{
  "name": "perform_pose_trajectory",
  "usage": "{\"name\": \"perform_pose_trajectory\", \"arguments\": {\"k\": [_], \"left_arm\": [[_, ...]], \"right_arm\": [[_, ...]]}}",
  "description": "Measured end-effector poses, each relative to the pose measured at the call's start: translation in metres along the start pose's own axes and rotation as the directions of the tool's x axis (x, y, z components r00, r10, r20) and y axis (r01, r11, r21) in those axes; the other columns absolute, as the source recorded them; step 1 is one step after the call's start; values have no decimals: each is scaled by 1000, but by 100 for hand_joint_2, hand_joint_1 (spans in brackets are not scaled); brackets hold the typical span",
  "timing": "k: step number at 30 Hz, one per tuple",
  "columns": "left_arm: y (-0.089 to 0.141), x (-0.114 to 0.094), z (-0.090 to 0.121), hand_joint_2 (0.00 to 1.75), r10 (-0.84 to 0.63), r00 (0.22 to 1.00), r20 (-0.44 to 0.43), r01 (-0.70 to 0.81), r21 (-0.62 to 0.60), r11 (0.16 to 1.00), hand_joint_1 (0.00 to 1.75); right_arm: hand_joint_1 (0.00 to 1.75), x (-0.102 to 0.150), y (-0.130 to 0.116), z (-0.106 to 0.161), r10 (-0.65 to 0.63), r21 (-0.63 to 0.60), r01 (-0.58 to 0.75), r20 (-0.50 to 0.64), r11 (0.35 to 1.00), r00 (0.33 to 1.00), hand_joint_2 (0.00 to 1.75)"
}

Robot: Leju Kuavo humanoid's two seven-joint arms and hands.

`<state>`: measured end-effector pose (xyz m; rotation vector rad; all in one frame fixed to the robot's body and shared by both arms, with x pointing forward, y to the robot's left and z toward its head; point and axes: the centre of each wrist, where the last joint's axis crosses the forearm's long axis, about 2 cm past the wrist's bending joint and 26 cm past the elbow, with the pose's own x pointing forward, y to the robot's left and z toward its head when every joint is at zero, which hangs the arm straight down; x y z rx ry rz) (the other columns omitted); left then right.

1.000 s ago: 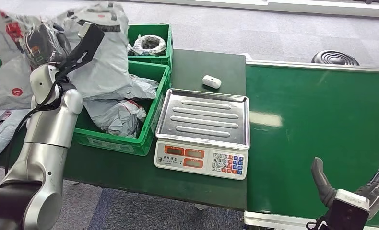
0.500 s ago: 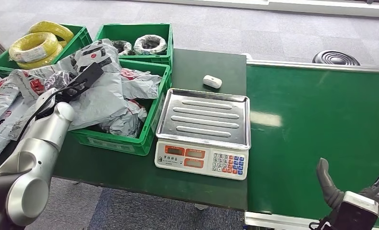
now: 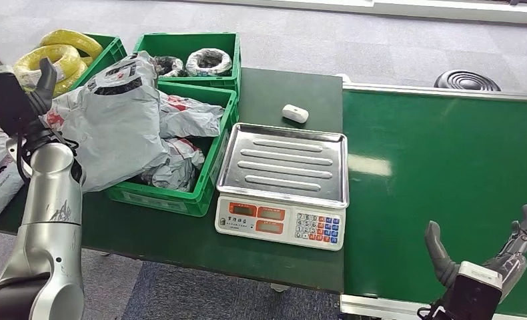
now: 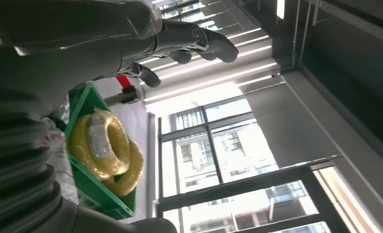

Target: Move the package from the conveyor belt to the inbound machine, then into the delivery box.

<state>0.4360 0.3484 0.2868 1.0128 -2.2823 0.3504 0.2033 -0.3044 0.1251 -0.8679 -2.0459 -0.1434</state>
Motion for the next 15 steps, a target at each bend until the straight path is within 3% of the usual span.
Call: {"name": "perform_pose_trajectory", "arguments": {"k": [4,10,15], "left_arm": [[10,21,38,175,188,982,25,-185,-92,978,0],[36,37,142,175,334,942,-38,-331,-279,902,0],[53,46,185,175,360,924,-130,-382,-330,863,0]], "right_arm": [[0,-2,-4,10,-40,38,41,-47,998,998,175],[0,-4,-7,18,-78,83,86,-94,993,993,175],[0,-4,-6,21,-95,106,107,-112,989,989,175]]}}
